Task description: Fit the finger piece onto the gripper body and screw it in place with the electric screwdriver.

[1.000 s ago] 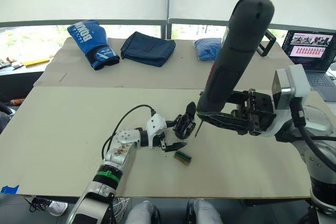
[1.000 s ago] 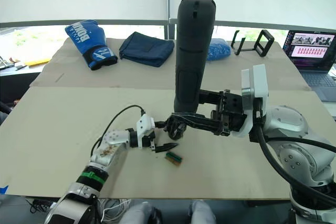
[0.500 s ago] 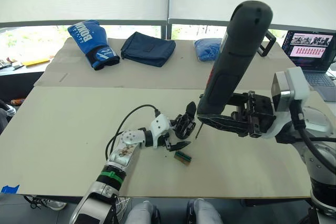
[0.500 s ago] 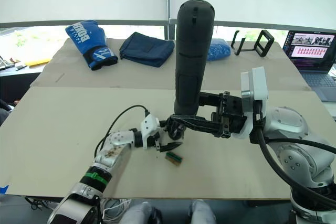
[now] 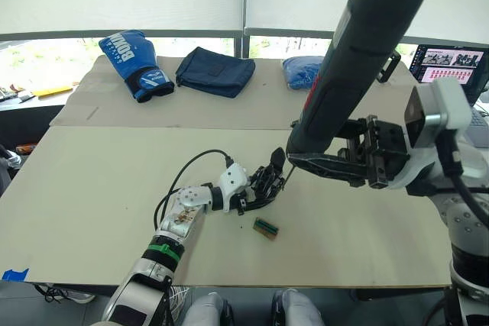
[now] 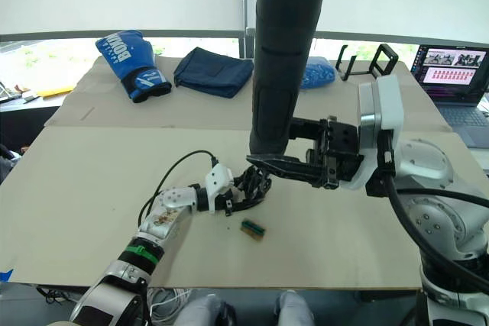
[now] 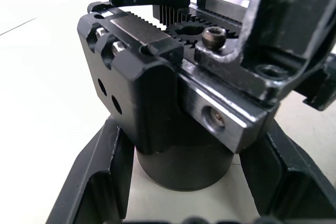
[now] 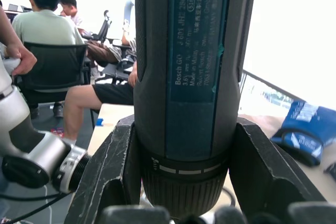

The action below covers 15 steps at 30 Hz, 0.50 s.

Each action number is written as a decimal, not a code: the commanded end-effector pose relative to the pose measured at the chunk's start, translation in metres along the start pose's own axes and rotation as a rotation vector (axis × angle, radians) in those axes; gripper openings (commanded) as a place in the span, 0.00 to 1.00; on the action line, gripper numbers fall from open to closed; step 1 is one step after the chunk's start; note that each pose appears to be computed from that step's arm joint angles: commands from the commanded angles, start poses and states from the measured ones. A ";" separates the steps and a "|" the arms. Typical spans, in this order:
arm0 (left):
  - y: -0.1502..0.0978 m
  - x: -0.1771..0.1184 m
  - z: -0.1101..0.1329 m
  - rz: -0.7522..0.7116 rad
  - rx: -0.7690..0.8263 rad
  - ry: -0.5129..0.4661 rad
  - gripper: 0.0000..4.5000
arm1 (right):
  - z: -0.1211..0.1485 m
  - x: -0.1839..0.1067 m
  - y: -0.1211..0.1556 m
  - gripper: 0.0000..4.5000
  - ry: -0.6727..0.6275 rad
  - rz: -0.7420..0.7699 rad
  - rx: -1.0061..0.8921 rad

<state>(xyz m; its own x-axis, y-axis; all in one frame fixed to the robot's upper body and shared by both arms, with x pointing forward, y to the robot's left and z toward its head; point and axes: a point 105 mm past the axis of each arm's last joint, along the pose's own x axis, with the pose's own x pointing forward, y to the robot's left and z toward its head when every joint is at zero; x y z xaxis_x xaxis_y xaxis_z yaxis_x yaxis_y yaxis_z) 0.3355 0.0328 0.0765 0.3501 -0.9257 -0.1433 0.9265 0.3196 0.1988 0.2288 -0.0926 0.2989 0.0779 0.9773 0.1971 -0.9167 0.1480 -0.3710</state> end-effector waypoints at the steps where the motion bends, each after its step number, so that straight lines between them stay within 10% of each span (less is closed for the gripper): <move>1: -0.002 0.000 -0.006 -0.013 -0.013 0.024 0.51 | 0.015 0.007 -0.002 0.42 -0.048 0.021 -0.033; 15: -0.005 -0.003 -0.009 -0.021 -0.066 0.033 0.51 | 0.007 0.032 -0.019 0.42 -0.102 0.051 -0.067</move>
<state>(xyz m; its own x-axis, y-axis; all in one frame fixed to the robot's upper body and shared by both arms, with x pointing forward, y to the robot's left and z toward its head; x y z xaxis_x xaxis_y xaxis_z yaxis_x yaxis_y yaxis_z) 0.3347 0.0347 0.0760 0.3413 -0.9280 -0.1494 0.9349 0.3187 0.1558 0.2538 -0.0659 0.3044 0.0280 0.9703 0.2403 -0.9246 0.1165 -0.3628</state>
